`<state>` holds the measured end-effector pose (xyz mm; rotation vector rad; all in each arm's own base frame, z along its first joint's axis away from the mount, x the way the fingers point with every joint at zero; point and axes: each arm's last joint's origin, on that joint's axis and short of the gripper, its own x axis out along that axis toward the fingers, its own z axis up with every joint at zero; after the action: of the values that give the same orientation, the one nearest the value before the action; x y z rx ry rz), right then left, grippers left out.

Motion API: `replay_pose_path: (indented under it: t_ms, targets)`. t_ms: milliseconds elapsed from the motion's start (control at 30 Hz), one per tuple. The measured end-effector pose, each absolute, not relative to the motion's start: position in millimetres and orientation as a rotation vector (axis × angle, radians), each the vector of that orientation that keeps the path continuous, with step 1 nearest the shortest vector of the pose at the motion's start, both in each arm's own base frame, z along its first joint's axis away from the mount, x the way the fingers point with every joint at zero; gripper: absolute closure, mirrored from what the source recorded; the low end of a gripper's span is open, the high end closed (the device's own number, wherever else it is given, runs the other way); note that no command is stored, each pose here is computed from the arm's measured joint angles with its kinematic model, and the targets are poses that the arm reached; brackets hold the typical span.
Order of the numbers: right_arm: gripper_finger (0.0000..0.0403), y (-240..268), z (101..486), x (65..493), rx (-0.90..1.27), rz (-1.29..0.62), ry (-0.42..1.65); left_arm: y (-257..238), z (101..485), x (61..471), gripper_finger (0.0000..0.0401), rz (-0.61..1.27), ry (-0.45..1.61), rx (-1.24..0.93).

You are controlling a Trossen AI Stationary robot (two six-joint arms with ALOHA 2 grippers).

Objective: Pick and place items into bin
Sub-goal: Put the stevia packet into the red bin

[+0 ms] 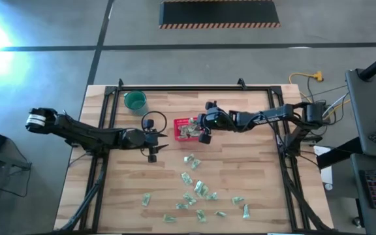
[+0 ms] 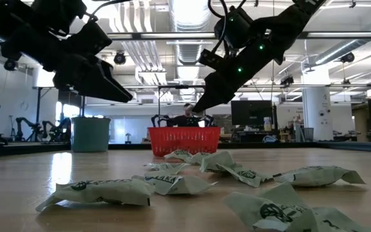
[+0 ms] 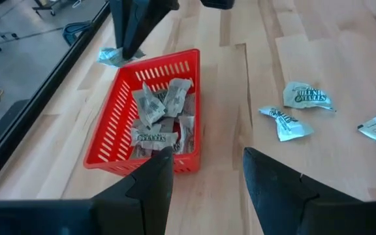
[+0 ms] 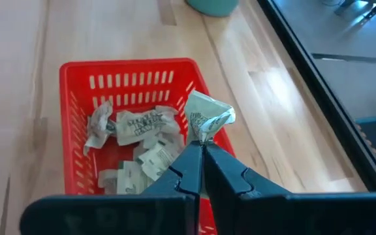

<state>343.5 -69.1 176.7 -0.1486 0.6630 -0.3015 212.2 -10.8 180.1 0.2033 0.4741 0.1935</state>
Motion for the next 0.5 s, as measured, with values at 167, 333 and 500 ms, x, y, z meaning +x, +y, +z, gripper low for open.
replay_pose_path:
  t_ms: [167,333,500]
  targets:
    - [0.0350,-68,177,344,-0.139,-0.272,0.660,-13,179,212,0.0233,0.108,0.479,0.185]
    - [0.0297,-68,177,344,-0.136,-0.272,0.658,-16,175,210,0.0233,0.025,0.522,0.168]
    - [0.0269,-63,183,339,-0.174,-0.250,0.686,-21,166,204,0.0233,-0.141,0.630,0.066]
